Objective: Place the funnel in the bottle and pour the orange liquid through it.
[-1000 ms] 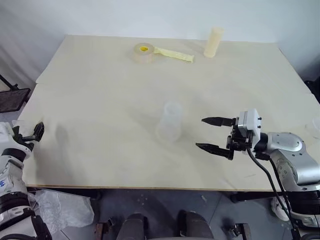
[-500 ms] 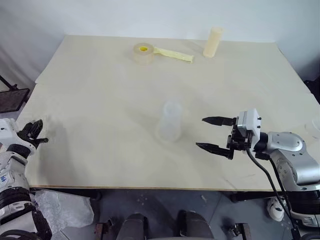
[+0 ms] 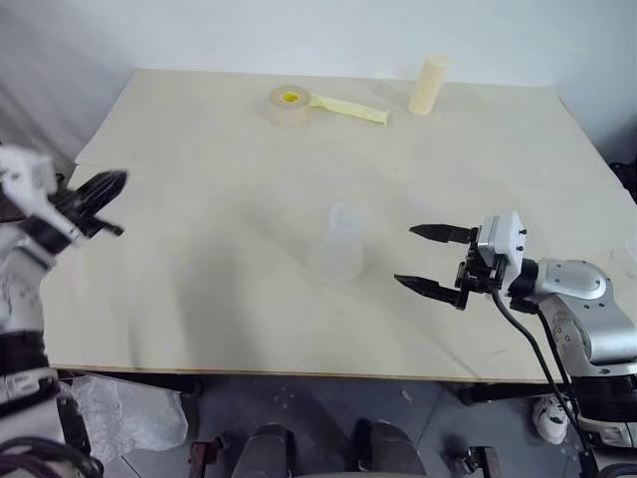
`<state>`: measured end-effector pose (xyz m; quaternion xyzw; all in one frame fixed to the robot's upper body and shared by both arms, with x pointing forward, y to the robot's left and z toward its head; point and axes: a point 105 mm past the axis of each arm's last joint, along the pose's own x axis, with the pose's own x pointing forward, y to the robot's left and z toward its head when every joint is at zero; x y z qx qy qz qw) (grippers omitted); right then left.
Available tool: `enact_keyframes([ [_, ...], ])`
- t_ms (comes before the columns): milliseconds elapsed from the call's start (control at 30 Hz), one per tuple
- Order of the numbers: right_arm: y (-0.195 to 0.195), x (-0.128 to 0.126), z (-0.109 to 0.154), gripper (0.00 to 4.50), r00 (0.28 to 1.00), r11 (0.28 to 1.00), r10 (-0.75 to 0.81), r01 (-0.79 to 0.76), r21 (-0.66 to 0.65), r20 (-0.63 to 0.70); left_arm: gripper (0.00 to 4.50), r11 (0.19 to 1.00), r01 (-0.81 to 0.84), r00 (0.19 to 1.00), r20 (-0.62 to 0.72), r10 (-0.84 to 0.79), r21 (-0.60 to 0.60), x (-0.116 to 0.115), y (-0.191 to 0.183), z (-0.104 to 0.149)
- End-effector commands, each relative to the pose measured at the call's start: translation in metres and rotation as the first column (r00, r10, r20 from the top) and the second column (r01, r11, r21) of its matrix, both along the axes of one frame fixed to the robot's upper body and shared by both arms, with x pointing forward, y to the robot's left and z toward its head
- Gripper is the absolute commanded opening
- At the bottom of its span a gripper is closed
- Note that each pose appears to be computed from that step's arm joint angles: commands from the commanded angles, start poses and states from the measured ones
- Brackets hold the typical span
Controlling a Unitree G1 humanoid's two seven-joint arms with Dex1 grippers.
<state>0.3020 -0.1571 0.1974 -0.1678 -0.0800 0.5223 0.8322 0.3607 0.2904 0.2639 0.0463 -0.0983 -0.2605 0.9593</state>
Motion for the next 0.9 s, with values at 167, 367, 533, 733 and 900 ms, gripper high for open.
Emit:
enact_keyframes([
  [167,0.005,-0.008,0.028,4.5,0.996,0.998,-0.007,0.0,0.069,0.091,0.02,0.903,0.371,0.922,0.029,-0.386,0.217,0.015,-0.092,0.038],
  [367,0.017,-0.021,0.041,4.5,0.995,0.981,-0.029,0.01,0.194,0.094,0.02,0.725,0.572,0.801,-0.071,-0.594,0.383,0.02,-0.152,0.044],
  [533,0.023,-0.033,0.04,4.5,0.997,0.973,-0.038,0.021,0.229,0.068,0.02,0.615,0.637,0.731,-0.111,-0.673,0.465,0.023,-0.179,0.05],
  [733,0.023,-0.039,0.034,4.5,0.994,0.968,-0.092,0.074,0.239,0.065,0.02,0.5,0.669,0.66,-0.13,-0.74,0.55,0.022,-0.207,0.06],
  [900,0.02,-0.04,0.034,4.5,0.989,0.963,-0.13,0.11,0.246,0.069,0.02,0.421,0.697,0.603,-0.157,-0.782,0.581,0.016,-0.218,0.059],
])
